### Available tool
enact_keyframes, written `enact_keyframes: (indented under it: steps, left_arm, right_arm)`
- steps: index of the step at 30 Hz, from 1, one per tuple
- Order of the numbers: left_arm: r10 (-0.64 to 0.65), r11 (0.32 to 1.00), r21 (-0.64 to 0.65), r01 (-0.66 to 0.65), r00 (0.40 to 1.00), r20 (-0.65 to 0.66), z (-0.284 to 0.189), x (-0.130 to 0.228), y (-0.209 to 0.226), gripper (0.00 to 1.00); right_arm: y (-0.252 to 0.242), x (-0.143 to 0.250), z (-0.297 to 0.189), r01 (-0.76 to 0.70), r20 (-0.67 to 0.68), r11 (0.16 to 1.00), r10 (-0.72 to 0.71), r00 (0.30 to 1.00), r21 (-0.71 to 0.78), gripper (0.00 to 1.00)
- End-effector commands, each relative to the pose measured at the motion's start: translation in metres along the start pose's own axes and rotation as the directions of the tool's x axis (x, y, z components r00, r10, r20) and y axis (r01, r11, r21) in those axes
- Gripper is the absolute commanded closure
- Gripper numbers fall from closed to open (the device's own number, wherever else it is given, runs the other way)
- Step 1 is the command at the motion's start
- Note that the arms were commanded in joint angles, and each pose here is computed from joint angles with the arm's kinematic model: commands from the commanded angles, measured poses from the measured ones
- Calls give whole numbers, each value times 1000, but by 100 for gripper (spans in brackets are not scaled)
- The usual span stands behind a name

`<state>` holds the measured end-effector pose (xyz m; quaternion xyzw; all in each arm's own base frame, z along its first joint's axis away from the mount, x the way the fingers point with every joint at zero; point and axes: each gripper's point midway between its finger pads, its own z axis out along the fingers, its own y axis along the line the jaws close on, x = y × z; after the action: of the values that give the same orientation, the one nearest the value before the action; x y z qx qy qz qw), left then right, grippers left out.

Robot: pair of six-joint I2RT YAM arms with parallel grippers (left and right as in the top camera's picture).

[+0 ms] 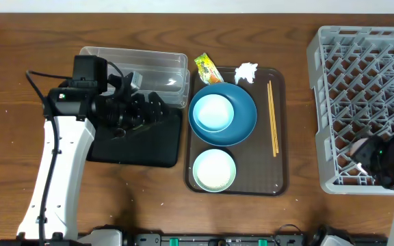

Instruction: Sort waste into correct bins and load items into the dishwasher rack

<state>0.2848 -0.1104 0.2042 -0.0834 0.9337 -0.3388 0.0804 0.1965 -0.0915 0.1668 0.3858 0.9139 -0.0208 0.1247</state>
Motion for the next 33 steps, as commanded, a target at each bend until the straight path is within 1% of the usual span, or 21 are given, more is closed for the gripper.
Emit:
enact_keyframes:
  steps: [1,3,5,7,8,9,12,13,15,17,18,20,23,25,26,29,33]
  left_arm:
    - [25,998,-54,-24,999,26,-5,-1,8,11]
    - [25,998,-54,-24,999,27,-5,-1,8,11]
    - [25,998,-54,-24,999,27,-5,-1,8,11]
    - [25,998,-54,-23,999,26,-5,-1,8,11]
    - [25,998,-54,-23,999,26,-5,-1,8,11]
    - [25,998,-54,-23,999,26,-5,-1,8,11]
    - [22,998,-55,-21,999,23,-5,0,8,11]
    - [15,998,-57,-15,1000,15,-5,2,9,11]
    - [23,998,-62,-23,1000,-6,-5,7,10,10]
    - [52,996,-70,-54,998,-24,-5,12,12,11]
    - [48,995,-91,-51,998,-27,-5,12,16,10]
    - [42,990,-137,-44,999,-21,-7,12,24,11]
    - [-28,970,-241,37,999,43,-15,8,40,11]
    - [-54,940,-328,92,991,124,-28,3,52,11]
    - [-56,926,-361,112,985,162,-35,2,56,11]
    - [-29,888,-435,148,963,268,-59,1,64,10]
    - [15,877,-457,147,943,332,-77,3,62,11]
  right_arm:
    - [5,5,9,17,-90,1000,-19,996,-25,58]
    - [6,9,14,39,-134,999,-42,990,-26,58]
    - [3,9,18,41,-150,999,-41,988,-4,54]
    - [1,8,20,40,-150,999,-38,988,10,33]
    - [2,6,20,38,-143,999,-37,989,8,24]
    - [3,4,20,32,-132,999,-31,991,5,21]
    - [11,-2,14,29,-107,999,-33,994,-36,21]
    - [18,-3,9,47,-99,996,-54,994,-78,21]
    - [41,-3,-5,122,-69,970,-140,988,-210,22]
    - [74,4,-23,235,-5,895,-256,967,-380,24]
    - [91,9,-33,299,39,837,-317,948,-458,24]
    - [118,23,-53,418,132,725,-419,898,-547,24]
    - [141,40,-66,542,221,634,-516,828,-551,25]
    - [159,56,-70,605,253,579,-575,778,-546,28]
    - [166,62,-70,624,257,570,-594,763,-535,28]
    - [186,75,-62,657,261,578,-621,739,-484,30]
    - [226,83,-44,709,302,573,-649,699,-410,34]
